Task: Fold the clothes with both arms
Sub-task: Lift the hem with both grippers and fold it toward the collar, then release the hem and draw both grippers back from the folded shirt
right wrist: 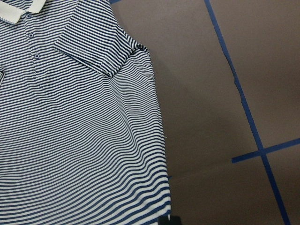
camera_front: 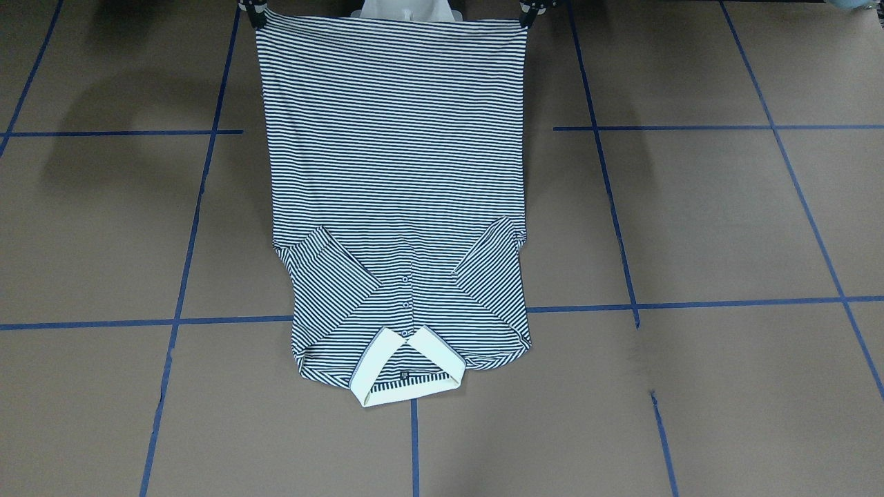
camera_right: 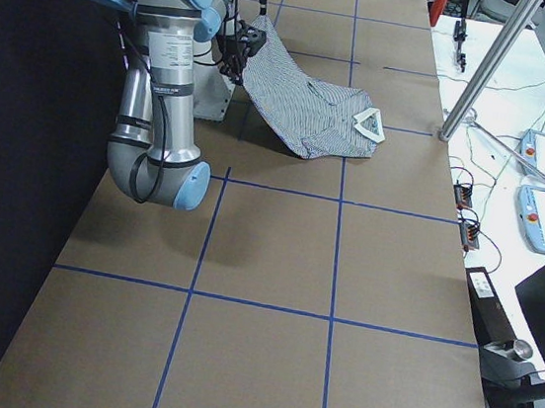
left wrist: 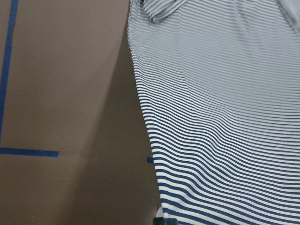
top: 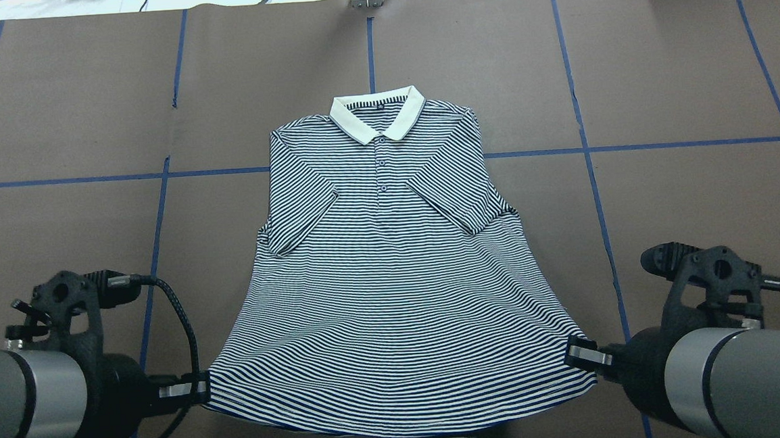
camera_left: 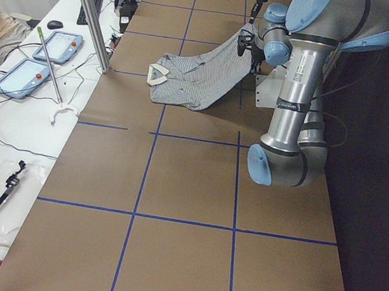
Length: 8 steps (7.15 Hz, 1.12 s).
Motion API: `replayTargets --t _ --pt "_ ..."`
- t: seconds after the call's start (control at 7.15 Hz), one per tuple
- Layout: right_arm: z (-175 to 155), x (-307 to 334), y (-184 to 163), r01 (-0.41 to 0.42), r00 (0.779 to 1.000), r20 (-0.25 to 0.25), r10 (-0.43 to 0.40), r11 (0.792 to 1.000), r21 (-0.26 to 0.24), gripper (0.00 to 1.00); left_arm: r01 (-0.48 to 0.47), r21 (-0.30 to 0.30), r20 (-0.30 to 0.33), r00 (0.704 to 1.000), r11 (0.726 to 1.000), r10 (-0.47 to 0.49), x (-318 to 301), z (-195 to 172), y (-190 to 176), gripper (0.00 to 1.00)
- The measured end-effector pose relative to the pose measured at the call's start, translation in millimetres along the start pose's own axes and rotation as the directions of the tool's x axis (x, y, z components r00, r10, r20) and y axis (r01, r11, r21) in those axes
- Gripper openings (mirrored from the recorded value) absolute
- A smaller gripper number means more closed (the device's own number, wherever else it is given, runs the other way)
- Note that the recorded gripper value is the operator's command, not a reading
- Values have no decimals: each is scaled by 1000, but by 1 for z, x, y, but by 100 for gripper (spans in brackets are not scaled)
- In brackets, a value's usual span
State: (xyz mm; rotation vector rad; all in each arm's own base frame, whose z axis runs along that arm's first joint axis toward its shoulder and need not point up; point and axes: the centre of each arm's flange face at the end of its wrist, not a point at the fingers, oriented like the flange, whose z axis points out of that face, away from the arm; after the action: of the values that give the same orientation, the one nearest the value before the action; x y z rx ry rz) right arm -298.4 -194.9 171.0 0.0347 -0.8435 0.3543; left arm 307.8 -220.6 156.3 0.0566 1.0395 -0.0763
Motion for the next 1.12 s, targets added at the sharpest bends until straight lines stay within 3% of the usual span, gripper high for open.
replayTargets --t 0.28,0.56,0.84,1.12 --pt "6 -28 -45 64 998 -20 -62 995 74 0 -93 110 64 994 990 86 12 4 -74 0" --pt "29 -54 -123 57 998 -40 -52 990 128 0 -149 180 165 979 972 119 7 14 -161 0" --pt "89 -89 -215 18 1000 -27 -13 984 179 0 -155 220 209 972 963 108 4 38 -226 0" --pt "163 -109 -285 9 1000 -27 -3 976 217 0 -156 254 216 971 955 101 -9 95 -284 0"
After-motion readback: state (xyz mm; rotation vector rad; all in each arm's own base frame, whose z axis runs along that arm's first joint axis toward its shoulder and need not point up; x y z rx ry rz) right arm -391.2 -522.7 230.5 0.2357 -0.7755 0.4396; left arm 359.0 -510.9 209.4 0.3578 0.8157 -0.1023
